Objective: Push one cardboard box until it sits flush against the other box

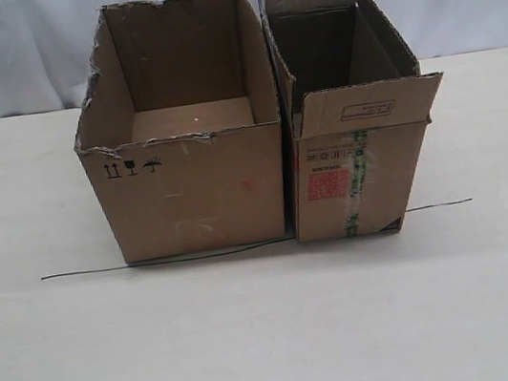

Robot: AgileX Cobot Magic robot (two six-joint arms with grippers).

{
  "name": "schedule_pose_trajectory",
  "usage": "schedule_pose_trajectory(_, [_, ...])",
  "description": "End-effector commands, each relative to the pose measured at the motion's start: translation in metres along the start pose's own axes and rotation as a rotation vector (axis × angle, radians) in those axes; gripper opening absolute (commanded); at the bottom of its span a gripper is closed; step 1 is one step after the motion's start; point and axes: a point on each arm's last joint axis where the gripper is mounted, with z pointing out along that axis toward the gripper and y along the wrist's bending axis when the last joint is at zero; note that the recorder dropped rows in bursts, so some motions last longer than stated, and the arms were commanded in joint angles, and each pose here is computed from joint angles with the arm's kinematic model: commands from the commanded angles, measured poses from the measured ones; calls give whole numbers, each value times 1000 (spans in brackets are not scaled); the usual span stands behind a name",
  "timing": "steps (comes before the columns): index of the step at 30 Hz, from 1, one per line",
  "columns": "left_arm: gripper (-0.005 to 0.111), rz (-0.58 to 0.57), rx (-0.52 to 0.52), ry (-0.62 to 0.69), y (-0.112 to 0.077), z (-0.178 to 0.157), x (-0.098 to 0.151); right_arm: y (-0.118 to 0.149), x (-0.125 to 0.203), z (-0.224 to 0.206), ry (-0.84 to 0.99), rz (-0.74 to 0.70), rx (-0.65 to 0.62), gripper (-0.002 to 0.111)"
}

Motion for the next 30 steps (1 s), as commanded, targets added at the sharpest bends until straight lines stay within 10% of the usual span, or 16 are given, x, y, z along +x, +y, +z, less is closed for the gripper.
schedule_pose_trajectory(1, [0,-3,0,-5,0,0,0,0,1,0,-1,8,4,5])
schedule_pose_trajectory(30, [0,-3,0,-5,0,0,0,6,1,0,-1,-16,-115,5])
